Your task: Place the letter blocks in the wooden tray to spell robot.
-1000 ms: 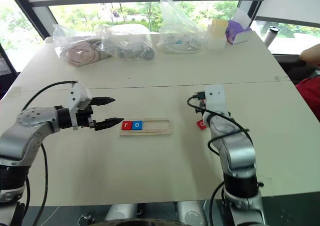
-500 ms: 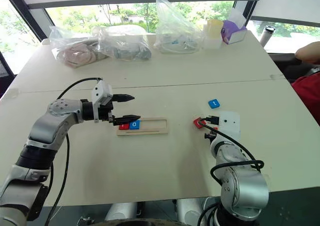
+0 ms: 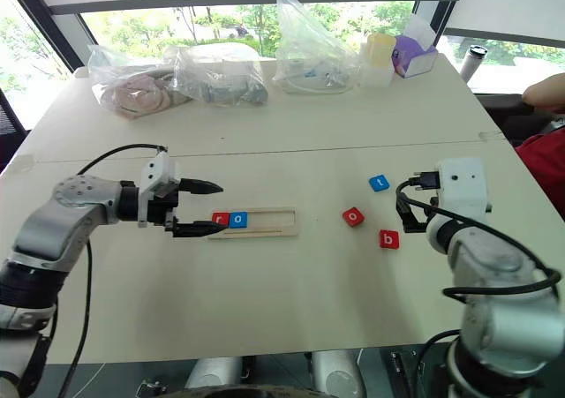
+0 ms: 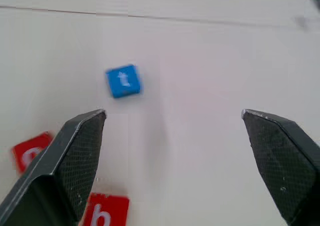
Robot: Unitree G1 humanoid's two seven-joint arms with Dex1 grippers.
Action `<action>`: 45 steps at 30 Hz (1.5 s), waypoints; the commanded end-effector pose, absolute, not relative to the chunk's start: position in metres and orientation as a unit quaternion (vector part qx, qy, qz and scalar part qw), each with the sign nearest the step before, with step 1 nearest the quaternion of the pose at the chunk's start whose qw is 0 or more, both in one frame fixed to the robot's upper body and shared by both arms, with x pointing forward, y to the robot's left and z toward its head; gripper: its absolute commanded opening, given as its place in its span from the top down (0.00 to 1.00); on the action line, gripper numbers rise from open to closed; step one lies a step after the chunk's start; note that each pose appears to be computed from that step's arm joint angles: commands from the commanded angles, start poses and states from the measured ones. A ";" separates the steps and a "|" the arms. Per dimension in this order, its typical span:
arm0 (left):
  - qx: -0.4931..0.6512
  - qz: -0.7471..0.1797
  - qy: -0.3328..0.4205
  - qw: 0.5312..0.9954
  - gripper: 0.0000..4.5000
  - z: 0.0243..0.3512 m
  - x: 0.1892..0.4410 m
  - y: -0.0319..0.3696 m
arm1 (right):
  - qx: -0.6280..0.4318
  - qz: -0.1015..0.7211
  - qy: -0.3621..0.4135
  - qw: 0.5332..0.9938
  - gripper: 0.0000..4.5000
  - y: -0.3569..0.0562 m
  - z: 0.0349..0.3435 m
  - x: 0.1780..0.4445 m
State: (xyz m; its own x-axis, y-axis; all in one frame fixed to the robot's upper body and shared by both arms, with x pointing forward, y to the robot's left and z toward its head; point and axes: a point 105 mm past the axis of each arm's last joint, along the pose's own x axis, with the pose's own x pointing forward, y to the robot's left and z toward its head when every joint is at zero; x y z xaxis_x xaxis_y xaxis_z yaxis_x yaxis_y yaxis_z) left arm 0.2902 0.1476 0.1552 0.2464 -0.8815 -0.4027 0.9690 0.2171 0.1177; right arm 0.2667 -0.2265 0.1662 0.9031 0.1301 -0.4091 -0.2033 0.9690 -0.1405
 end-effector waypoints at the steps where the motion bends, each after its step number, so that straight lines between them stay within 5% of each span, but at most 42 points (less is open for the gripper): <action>1: 0.174 -0.632 0.113 0.747 0.00 0.169 0.276 0.139 | -0.141 0.267 0.187 0.935 0.01 -0.207 0.164 0.258; 6: 0.211 -0.663 0.127 0.707 0.00 0.179 0.252 0.130 | -0.248 0.390 0.211 0.861 0.01 -0.233 0.140 0.252; 15: 0.208 -0.644 0.115 0.727 0.00 0.190 0.240 0.126 | -0.325 0.465 0.181 0.803 0.01 -0.248 0.125 0.271; 32: 0.202 -0.624 0.116 0.746 0.00 0.191 0.237 0.125 | -0.294 0.486 0.210 0.796 0.01 -0.262 0.101 0.275; 35: 0.203 -0.612 0.124 0.754 0.00 0.189 0.242 0.132 | -0.263 0.494 0.199 0.804 0.18 -0.257 0.100 0.281; 40: 0.216 -0.559 0.147 0.787 0.00 0.187 0.260 0.165 | -0.272 0.504 0.196 0.796 0.74 -0.251 0.098 0.287; 45: 0.226 -0.509 0.176 0.811 0.00 0.183 0.266 0.202 | -0.250 0.532 0.150 0.795 0.74 -0.215 0.125 0.295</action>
State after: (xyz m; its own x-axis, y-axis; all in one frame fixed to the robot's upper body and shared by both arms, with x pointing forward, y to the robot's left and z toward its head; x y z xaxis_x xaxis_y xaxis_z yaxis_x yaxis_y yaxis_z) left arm 0.2651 0.1918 0.1716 0.3772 -0.7664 -0.5199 0.9214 0.3670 0.1274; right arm 0.2917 -0.2365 0.1008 0.4041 0.7211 -0.5627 -0.9130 0.3551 -0.2007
